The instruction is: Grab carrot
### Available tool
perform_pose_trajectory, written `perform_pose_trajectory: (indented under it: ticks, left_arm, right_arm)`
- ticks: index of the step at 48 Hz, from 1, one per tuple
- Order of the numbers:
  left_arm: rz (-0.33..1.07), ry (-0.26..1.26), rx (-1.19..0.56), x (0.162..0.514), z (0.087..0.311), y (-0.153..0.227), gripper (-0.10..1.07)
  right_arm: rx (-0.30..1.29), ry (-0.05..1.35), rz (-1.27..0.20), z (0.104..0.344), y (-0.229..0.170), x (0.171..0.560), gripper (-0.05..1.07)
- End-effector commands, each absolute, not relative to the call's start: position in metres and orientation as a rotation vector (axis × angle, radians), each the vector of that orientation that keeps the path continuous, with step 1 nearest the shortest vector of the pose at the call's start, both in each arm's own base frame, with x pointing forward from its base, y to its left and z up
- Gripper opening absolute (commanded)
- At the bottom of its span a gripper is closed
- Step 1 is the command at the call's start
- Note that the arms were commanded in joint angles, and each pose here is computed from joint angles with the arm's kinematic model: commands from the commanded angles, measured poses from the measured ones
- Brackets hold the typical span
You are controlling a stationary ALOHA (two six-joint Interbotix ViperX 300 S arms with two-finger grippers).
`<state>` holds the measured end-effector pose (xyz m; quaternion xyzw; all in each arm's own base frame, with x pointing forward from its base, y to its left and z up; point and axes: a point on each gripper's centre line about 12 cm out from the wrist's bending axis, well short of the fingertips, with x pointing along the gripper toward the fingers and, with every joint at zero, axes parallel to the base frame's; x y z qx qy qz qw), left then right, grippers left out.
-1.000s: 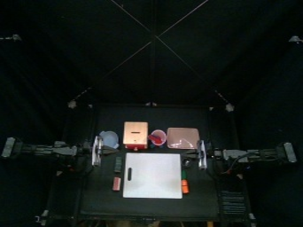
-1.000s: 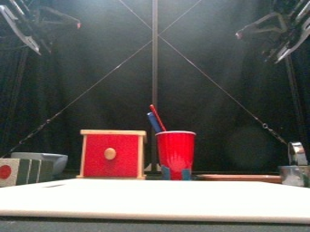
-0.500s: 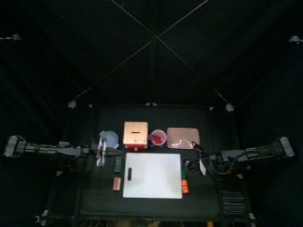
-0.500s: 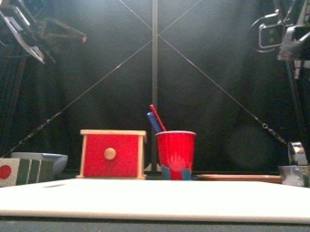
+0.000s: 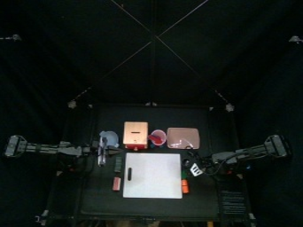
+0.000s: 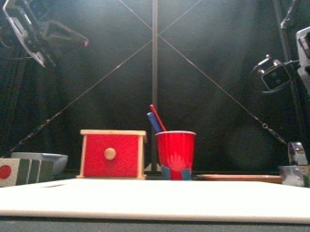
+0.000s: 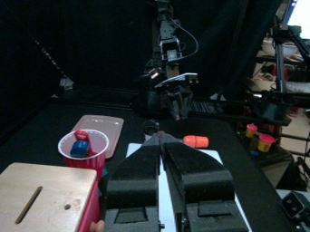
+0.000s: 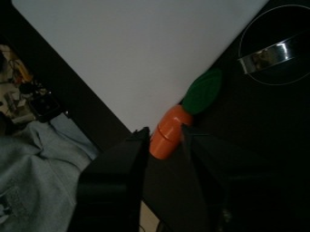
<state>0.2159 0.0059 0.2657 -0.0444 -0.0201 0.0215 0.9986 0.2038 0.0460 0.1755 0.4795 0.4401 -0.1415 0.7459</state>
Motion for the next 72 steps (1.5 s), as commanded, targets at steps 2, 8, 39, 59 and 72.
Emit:
perform_pose_trajectory:
  ticks: [2,8,39,59,72]
  left_arm:
    - [0.058,-0.062,-0.093,0.218,0.272,0.009,0.46]
    - [0.066,-0.055,-0.097,0.217,0.269,0.011,0.5]
    - [0.102,-0.032,-0.093,0.214,0.259,0.018,0.51]
    - [0.104,-0.031,-0.095,0.213,0.259,0.018,0.51]
    - [0.104,-0.031,-0.096,0.214,0.259,0.019,0.51]
  right_arm:
    - [1.055,0.972,-0.321,0.169,0.048,0.213,0.83]
    - [1.058,1.003,-0.357,0.156,0.049,0.22,0.88]
    - [0.992,1.105,-0.458,0.115,0.048,0.246,0.88]
    - [0.968,1.128,-0.463,0.112,0.048,0.248,0.7]
    - [0.951,1.121,-0.448,0.119,0.048,0.252,0.58]
